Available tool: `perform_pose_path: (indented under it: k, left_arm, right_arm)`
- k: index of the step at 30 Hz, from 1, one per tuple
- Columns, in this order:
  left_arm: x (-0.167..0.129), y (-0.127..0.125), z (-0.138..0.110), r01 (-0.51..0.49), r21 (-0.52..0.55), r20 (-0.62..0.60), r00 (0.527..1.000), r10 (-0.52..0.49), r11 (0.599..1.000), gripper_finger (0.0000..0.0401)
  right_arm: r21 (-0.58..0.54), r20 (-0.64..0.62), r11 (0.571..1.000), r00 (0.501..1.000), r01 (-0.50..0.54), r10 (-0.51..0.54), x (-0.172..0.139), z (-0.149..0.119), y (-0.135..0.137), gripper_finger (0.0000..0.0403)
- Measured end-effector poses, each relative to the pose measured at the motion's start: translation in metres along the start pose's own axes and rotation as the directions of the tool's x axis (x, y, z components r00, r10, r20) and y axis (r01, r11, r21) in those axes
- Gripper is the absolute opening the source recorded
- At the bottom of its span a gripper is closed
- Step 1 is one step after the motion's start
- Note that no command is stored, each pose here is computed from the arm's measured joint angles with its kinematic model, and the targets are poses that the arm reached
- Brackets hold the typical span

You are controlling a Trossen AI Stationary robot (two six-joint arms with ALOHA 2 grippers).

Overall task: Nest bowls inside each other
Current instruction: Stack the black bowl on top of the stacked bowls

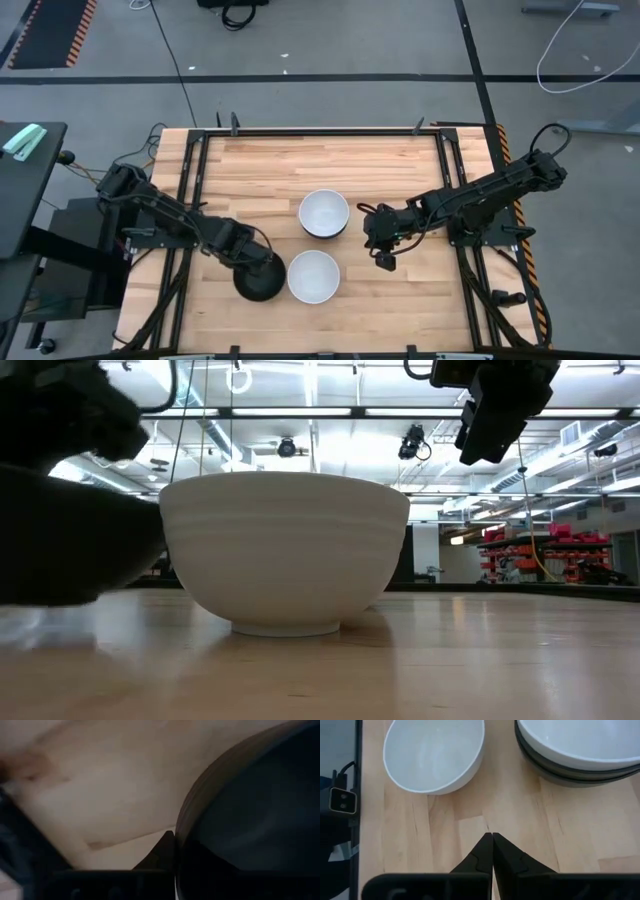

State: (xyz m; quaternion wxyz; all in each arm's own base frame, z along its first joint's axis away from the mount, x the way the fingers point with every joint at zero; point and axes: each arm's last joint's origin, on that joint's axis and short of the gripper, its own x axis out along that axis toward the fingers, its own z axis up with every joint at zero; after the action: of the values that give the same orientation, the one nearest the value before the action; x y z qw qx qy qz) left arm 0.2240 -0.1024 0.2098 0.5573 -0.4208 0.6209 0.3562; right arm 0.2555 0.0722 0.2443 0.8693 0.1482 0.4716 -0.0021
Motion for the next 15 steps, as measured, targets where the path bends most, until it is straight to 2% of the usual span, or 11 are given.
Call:
perform_pose_path:
  k: [6,11,15]
  left_arm:
    - [-0.037,0.001,0.017,-0.07,0.061,0.039,0.997,0.067,0.996,0.001]
    - [-0.075,-0.003,0.04,-0.03,0.105,0.115,0.993,0.017,0.994,0.0011]
    - [-0.106,-0.005,0.067,0.043,0.124,0.206,0.976,-0.068,0.991,0.001]
  right_arm:
    - [0.004,0.0,1.0,1.0,-0.001,0.001,0.0,0.0,0.0,0.0009]
    - [0.003,-0.001,1.0,1.0,0.0,0.0,0.0,0.0,0.0,0.001]
    - [0.002,-0.001,1.0,1.0,0.0,0.0,0.0,0.0,0.0,0.0009]
